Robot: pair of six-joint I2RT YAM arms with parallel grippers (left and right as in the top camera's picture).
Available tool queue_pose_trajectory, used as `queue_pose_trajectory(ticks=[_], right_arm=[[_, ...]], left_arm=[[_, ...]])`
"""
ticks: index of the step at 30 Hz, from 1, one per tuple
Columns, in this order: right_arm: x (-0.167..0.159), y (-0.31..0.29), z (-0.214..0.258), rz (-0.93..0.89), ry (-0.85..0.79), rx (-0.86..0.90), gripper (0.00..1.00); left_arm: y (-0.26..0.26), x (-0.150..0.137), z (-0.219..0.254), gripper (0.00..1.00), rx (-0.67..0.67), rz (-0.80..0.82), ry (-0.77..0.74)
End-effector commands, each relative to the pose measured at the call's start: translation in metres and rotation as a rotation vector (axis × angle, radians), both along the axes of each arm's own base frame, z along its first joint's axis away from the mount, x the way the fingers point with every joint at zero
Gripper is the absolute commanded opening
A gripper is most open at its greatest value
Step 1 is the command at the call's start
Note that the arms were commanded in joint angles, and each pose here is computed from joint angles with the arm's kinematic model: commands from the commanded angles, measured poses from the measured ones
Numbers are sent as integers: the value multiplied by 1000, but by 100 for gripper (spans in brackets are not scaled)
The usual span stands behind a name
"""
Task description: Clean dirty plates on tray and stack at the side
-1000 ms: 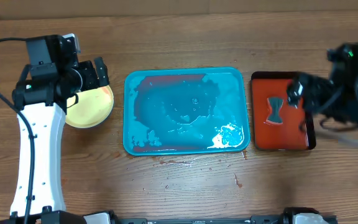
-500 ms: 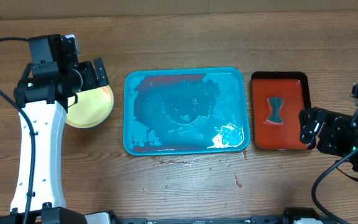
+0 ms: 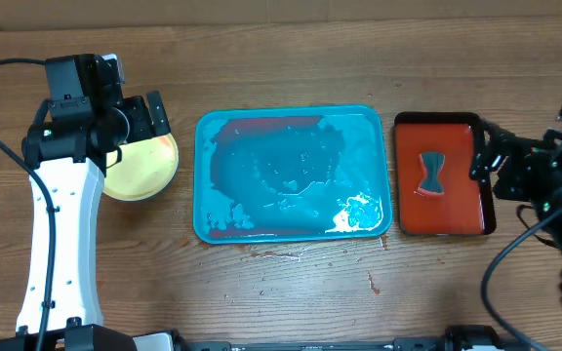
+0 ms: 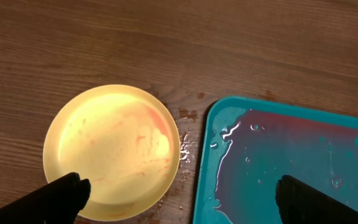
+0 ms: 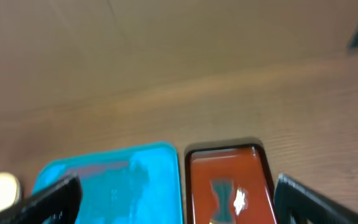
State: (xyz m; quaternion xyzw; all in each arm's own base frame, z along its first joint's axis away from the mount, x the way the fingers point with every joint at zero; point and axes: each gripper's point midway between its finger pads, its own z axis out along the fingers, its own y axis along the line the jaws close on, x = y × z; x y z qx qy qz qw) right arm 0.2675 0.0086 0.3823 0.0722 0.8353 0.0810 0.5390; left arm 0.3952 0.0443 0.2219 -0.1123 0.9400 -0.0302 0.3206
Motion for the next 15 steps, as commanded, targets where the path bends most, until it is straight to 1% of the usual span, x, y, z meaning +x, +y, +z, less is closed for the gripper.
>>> queue_pose_trajectory(ticks=[1,7,11,15], right_arm=[[0,0,-26,2,-57,-16,100],[-6,1,-73,10,-257,-23,100],[-14,5,-103,34,-388,-73,100],[-18,7,-141,27,-442,-92,100]], left_arm=[[-1,1,-3,100,14,-18,7],[-1,1,-3,100,14,-18,7],[-1,1,-3,100,14,-18,7],[-1,1,-3,100,14,-18,7]])
